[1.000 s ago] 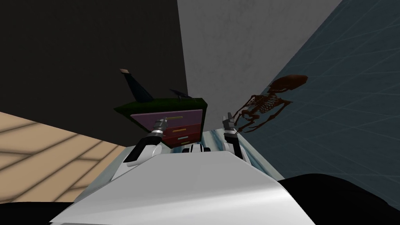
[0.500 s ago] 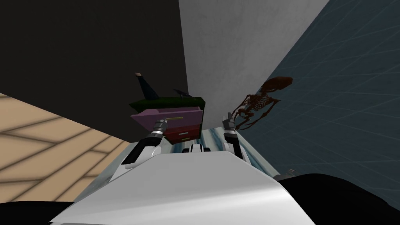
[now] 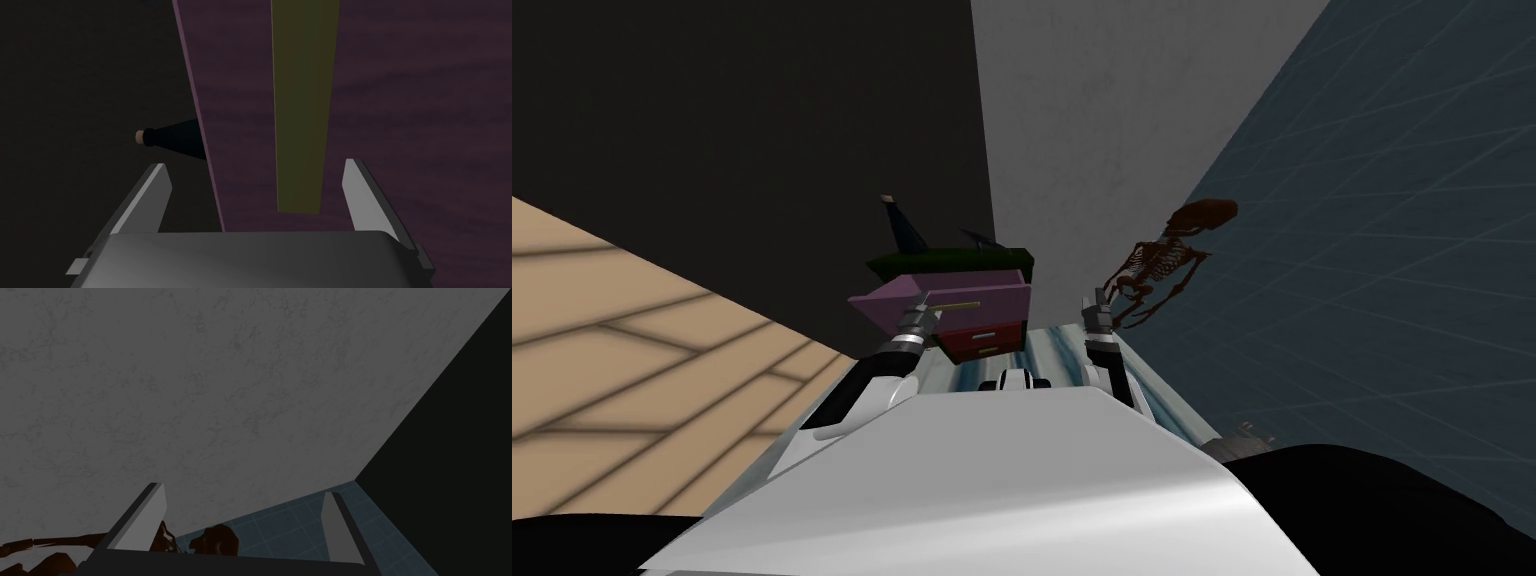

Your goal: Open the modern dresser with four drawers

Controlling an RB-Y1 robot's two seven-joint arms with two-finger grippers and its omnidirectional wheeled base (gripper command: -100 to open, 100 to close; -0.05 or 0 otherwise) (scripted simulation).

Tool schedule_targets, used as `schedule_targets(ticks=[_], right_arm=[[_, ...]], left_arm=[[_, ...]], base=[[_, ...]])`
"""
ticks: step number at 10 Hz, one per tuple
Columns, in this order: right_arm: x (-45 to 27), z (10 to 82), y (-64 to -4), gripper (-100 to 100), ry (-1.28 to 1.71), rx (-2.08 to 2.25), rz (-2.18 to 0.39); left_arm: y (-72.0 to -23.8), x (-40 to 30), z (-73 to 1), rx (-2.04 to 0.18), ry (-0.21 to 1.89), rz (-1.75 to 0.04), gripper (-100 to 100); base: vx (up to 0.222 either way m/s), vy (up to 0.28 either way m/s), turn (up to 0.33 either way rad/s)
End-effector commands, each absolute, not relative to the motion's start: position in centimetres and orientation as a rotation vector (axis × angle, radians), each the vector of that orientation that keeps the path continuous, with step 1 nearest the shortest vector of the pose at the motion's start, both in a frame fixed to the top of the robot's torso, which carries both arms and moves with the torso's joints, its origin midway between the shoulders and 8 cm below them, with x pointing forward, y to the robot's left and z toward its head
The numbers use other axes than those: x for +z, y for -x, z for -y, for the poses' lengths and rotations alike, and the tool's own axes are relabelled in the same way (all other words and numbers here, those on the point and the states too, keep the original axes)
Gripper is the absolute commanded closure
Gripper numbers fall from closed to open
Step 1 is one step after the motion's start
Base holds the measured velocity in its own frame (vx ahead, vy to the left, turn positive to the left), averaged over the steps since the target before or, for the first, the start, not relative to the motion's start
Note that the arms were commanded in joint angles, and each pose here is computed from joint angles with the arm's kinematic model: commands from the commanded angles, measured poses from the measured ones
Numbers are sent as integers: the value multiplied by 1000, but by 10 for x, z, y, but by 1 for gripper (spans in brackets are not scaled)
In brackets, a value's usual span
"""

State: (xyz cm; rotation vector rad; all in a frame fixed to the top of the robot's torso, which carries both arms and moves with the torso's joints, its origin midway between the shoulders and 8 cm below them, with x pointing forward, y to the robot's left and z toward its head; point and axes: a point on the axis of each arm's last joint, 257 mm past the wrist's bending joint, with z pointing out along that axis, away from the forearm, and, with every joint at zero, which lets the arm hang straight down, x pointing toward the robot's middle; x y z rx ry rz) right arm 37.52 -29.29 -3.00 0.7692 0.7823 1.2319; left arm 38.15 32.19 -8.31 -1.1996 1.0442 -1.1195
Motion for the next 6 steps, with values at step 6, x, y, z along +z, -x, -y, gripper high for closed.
schedule_targets(ticks=[6], right_arm=[[-30,293,-375,0,-769,1232,-782]], left_arm=[[-371,-43,-329,-1126,1199,-1059,-100]], base=[[12,-1,-3]])
